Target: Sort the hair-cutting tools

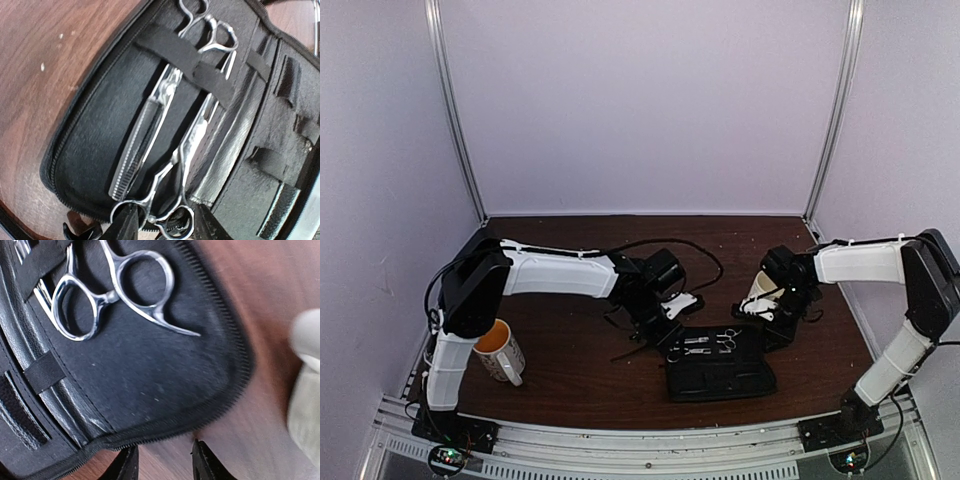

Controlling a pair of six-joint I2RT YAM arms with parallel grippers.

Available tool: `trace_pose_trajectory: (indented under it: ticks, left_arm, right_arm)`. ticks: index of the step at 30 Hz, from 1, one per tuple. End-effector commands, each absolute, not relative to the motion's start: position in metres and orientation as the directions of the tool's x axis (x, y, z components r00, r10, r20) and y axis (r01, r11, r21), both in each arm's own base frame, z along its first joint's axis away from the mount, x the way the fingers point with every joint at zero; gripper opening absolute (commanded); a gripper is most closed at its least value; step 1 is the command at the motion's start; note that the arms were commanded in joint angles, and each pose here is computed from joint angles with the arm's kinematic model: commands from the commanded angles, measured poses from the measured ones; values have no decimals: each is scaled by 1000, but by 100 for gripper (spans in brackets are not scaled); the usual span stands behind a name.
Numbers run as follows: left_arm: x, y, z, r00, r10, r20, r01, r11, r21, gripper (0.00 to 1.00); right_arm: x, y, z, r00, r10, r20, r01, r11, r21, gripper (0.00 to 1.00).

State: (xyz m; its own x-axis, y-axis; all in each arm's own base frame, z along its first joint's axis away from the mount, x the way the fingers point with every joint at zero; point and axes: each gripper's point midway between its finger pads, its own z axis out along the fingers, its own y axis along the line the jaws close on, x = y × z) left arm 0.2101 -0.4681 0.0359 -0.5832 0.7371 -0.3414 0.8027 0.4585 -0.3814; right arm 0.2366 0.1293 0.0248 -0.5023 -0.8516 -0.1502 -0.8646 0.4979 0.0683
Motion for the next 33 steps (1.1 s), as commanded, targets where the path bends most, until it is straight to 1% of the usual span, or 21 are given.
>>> trace_pose_trajectory:
  ticks: [1,10,11,15,17,20,22,25,26,30,33]
  left_arm:
    - [214,-486,47,-555,733,-393,822,408,-398,40]
    - [211,-497,40,-543,756,-367,818,375,-436,39]
    - [212,-494,42,-541,757,-368,823,384,-418,38]
    - [227,-478,71,-505,741,-442,863,422,-280,38]
    - [230,-466,78,-478,755,-449,878,425,-221,38]
    - [231,-443,74,-442,792,-421,894,428,-132,39]
    - [229,-432,66,-418,821,-388,905,413,-102,38]
    - [223,-424,54,-389,860,-331,921,377,-102,31]
    - [224,-421,52,-386,867,-315,921,378,-89,30]
    - [226,-418,49,-365,880,-305,929,364,-62,25]
    - [230,-418,42,-353,889,-293,934,356,-45,28]
  right_arm:
    - [233,132,26,-495,-862,-110,-868,486,100,37]
    - [236,138,27,-518,-846,-125,-855,506,116,37]
    - [236,138,27,-519,-846,-126,-854,507,116,37]
    - [235,138,27,-516,-846,-134,-856,503,115,37]
    - [234,138,27,-517,-846,-135,-856,504,116,37]
    - [236,139,28,-518,-843,-143,-855,506,112,37]
    - [237,140,28,-519,-842,-147,-855,507,112,37]
    - [237,140,28,-519,-841,-149,-854,507,113,37]
    - [237,140,28,-519,-841,-150,-854,507,112,37]
    - [236,140,27,-520,-841,-148,-854,508,113,37]
    - [237,140,28,-520,-841,-151,-854,508,111,37]
